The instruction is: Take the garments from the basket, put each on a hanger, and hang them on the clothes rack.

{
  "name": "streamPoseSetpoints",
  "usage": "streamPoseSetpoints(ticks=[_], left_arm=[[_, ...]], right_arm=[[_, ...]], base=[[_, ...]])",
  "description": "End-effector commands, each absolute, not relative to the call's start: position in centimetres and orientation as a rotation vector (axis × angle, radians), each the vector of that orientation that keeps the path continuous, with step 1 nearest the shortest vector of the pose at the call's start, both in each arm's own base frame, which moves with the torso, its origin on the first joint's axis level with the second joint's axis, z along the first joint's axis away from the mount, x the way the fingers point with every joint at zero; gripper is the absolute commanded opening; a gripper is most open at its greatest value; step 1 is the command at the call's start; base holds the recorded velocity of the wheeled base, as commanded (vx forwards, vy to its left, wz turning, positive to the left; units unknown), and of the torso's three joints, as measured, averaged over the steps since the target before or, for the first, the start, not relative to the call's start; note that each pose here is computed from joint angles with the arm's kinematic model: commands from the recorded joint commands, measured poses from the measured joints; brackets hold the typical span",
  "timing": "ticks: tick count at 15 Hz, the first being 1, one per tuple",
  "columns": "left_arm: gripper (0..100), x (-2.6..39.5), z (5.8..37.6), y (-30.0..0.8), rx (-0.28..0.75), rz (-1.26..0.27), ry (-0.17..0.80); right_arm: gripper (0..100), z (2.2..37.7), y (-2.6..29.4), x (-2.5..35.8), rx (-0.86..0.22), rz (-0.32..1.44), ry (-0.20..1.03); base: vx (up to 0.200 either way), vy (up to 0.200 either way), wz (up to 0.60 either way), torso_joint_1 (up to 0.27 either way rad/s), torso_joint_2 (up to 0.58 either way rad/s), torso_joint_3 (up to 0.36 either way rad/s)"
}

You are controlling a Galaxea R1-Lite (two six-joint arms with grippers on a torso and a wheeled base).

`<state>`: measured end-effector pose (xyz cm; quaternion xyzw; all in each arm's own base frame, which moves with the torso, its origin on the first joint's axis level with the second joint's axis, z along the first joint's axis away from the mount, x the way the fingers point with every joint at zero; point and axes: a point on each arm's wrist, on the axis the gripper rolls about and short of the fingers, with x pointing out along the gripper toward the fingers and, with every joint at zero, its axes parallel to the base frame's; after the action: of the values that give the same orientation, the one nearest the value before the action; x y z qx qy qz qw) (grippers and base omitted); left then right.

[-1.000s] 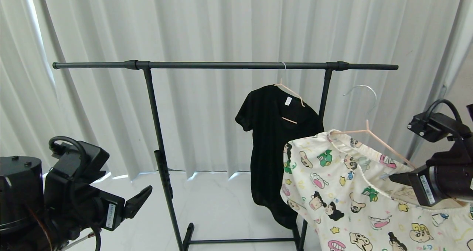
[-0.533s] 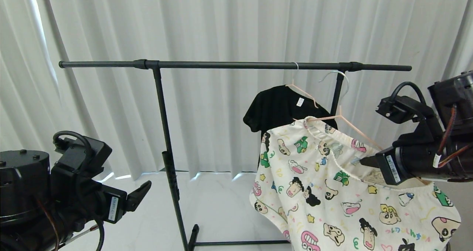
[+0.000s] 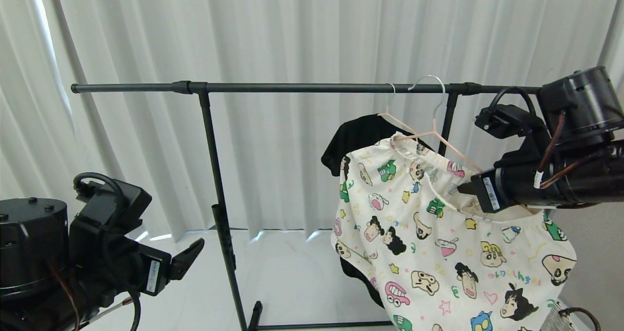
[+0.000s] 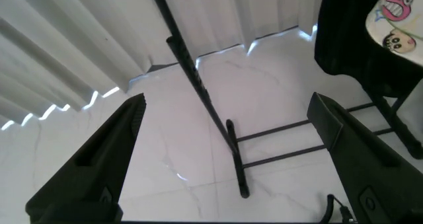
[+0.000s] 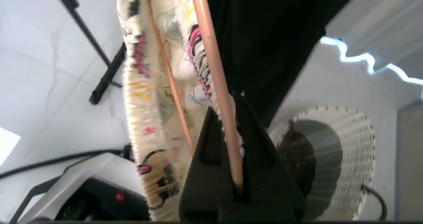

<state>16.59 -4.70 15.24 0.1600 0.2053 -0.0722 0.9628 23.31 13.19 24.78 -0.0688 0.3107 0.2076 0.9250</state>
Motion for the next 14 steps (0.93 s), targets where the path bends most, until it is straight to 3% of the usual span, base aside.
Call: streamPoseSetpoints(ticks=[1, 9, 14], left_arm=[[100, 16.5, 15.2, -5.0, 0.328, -0.161, 0.414], [100, 16.6, 15.5, -5.1, 0.324, -0.164, 0.403], [100, 16.7, 15.6, -5.1, 0.322, -0.165, 0.4]], right_arm=[[0, 24.8, 14.1, 24.8, -0.147, 0.418, 0.635], [0, 25.4, 17.9, 26.5, -0.128, 0.44, 0.602], [0, 25.5, 18.4, 27.0, -0.127, 0.441, 0.594]], base=[[0.2, 0.0, 0.0, 0.012, 0.01, 0.012], [0.2, 0.0, 0.0, 0.006, 0.0, 0.002], [0.2, 0.0, 0.0, 0.001, 0.0, 0.001]])
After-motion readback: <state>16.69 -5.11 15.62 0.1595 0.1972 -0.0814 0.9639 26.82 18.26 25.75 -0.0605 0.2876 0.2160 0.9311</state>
